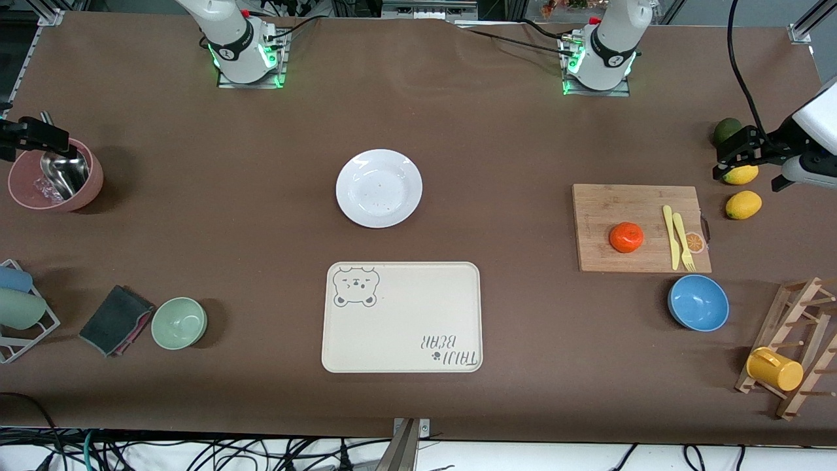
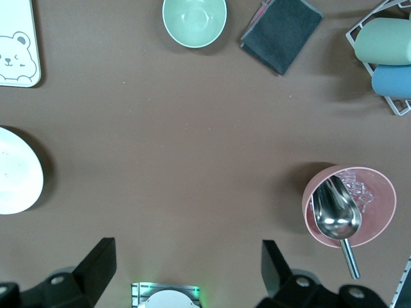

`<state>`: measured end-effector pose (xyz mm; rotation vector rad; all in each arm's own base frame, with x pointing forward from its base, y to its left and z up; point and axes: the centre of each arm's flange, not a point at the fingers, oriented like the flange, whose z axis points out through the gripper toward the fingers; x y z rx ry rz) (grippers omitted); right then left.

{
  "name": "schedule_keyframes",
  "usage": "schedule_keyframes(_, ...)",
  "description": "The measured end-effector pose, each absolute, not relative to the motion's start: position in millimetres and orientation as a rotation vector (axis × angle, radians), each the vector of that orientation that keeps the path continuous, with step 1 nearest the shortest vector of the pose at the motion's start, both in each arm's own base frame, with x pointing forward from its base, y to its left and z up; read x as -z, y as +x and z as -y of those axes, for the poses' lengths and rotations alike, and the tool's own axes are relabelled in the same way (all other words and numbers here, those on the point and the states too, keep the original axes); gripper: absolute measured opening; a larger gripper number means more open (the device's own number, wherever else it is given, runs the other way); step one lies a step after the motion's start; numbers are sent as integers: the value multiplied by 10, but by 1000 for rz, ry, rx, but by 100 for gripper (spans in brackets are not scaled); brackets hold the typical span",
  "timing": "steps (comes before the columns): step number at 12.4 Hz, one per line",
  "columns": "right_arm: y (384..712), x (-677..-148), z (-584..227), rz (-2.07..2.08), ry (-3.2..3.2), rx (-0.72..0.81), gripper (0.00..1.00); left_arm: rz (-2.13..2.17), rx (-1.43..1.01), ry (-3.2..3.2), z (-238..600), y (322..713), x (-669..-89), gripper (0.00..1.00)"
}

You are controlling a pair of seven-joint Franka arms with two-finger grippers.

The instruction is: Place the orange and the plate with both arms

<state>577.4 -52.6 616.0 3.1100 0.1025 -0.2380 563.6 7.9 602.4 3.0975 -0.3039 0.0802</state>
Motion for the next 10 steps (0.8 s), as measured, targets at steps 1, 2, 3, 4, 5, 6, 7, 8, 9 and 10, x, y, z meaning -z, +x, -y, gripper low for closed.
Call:
schedule_keyframes(1, 5774, -6160, 526, -103, 3110, 238, 100, 304, -80, 3098, -79, 5638, -6022, 100)
schedule_keyframes(2, 5774, -6160, 526, -103, 3110, 238, 100, 304, -81, 3098, -79, 5640, -6021, 100)
schedule_keyframes(3, 5774, -6159, 526, -103, 3110, 238, 100, 304, -82, 3098, -79, 5641, -6020, 100)
schedule_keyframes(4, 5774, -6159, 526, -103, 3110, 238, 100, 304, -81, 3098, -79, 5643, -6017, 100)
schedule_keyframes(5, 5774, -6159, 526, -103, 3110, 239, 100, 304, -79, 3098, -79, 5646, -6009, 100)
schedule_keyframes(6, 5774, -6159, 526, -103, 3110, 239, 100, 304, -77, 3098, -79, 5651, -6000, 100)
schedule_keyframes(7, 5774, -6159, 526, -103, 3110, 239, 100, 304, -75, 3098, -78, 5655, -5992, 100)
schedule_keyframes(8, 5774, -6159, 526, -103, 3110, 239, 100, 304, -74, 3098, -78, 5658, -5987, 100)
schedule_keyframes(9, 5774, -6159, 526, -103, 3110, 239, 100, 304, -74, 3098, -78, 5660, -5985, 100)
schedule_keyframes(10, 5774, -6159, 526, -103, 3110, 239, 100, 304, -75, 3098, -78, 5662, -5982, 100)
